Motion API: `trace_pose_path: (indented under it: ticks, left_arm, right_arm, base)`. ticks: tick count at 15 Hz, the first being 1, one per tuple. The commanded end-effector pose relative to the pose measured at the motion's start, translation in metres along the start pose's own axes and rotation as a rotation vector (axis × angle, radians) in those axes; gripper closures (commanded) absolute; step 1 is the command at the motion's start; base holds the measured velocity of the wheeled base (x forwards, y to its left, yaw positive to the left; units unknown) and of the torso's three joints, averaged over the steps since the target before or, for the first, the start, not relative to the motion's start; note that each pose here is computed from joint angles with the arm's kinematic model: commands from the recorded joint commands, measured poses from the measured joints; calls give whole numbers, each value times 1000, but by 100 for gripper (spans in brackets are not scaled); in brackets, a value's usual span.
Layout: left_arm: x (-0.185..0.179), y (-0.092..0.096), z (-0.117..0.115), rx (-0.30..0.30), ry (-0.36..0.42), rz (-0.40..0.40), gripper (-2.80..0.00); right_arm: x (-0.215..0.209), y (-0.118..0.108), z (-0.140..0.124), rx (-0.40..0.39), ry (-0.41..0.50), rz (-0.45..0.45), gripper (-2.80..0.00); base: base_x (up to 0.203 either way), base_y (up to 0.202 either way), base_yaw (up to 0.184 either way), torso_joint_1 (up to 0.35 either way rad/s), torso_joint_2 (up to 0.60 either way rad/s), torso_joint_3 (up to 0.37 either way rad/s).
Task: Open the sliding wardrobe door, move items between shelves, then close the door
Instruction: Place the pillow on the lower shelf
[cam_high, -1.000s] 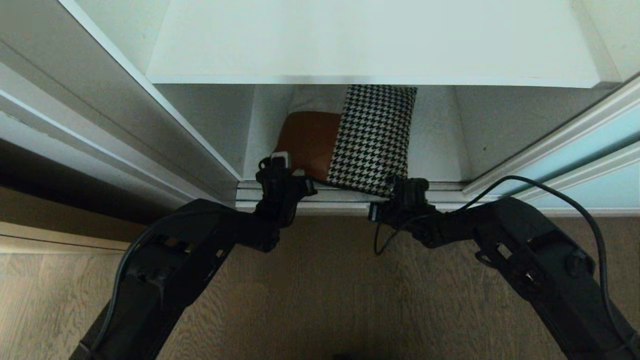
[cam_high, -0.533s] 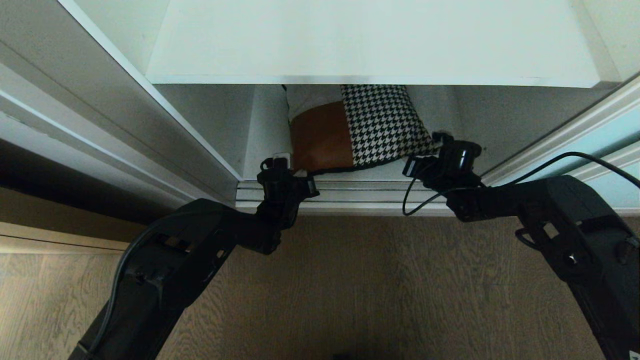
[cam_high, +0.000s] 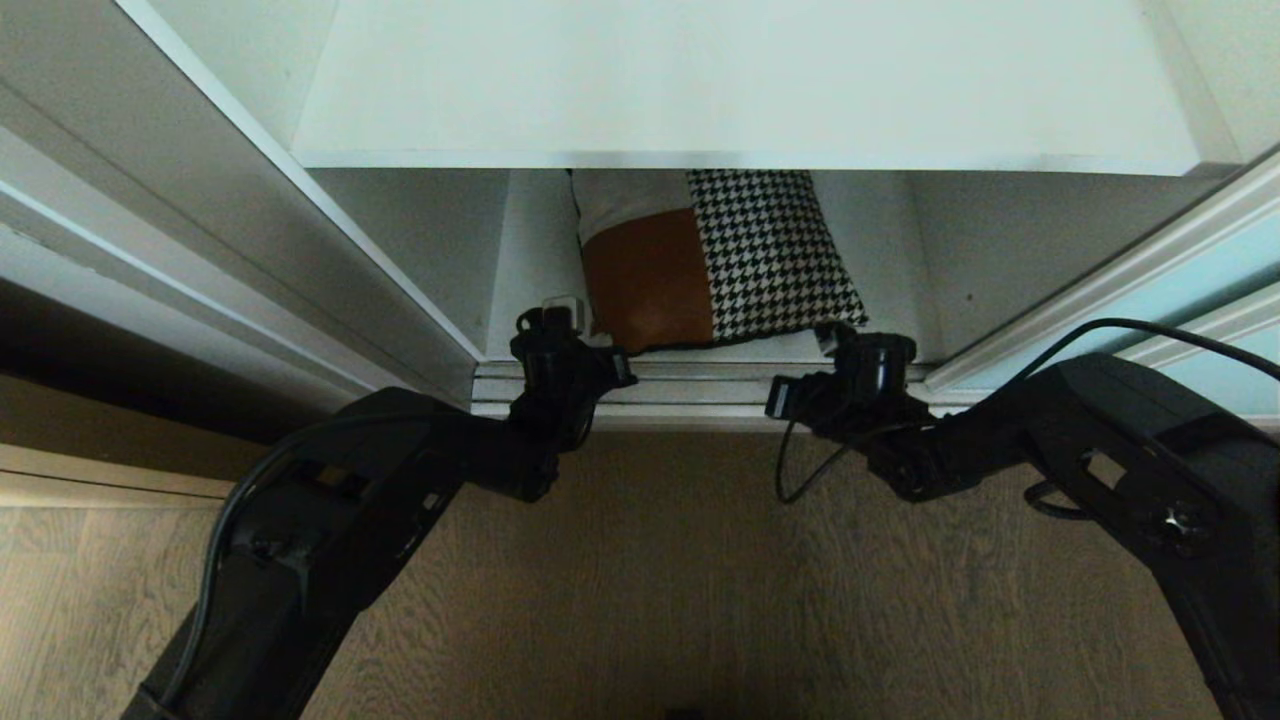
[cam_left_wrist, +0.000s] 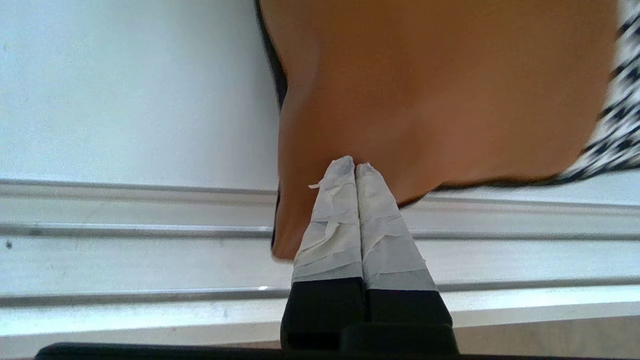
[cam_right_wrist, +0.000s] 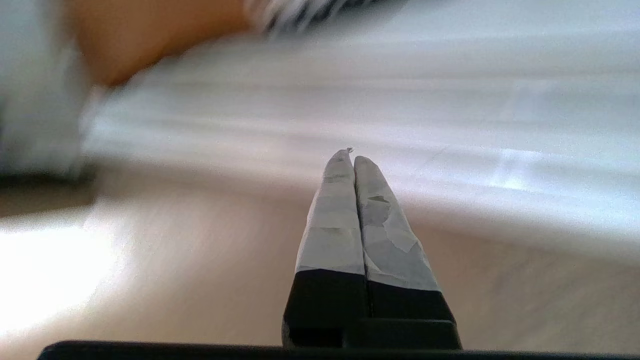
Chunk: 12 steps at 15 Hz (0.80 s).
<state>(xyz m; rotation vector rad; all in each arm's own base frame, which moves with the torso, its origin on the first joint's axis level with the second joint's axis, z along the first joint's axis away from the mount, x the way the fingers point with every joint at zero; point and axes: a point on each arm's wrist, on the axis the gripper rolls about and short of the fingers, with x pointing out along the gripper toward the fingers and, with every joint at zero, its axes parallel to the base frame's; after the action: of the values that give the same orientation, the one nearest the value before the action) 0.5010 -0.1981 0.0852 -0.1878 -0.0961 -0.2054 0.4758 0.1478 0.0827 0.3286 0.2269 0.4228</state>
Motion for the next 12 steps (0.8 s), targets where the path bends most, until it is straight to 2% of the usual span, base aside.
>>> trace_pose_path:
  ticks: [1, 2, 6, 9, 12]
  left_arm:
    - [-4, -3, 35, -12, -47, -2, 0]
    - [-7, -5, 51, -14, -56, -4, 0]
    - [-44, -20, 140, -15, -81, -22, 0]
    - [-95, -18, 161, 10, 3, -1, 0]
    - [-150, -8, 184, 46, 20, 80, 0]
  right_arm:
    - [-23, 33, -3, -6, 18, 52, 0]
    - [-36, 41, 9, -8, -3, 63, 0]
    - [-118, 76, 57, -1, -57, 102, 0]
    - [-183, 97, 60, 6, -18, 87, 0]
    - [-233, 110, 41, -4, -8, -57, 0]
  base:
    - [0, 0, 0, 0, 0, 0]
    - [0, 0, 0, 0, 0, 0]
    - [0, 0, 0, 0, 0, 0]
    - [0, 0, 0, 0, 0, 0]
    - [0, 0, 0, 0, 0, 0]
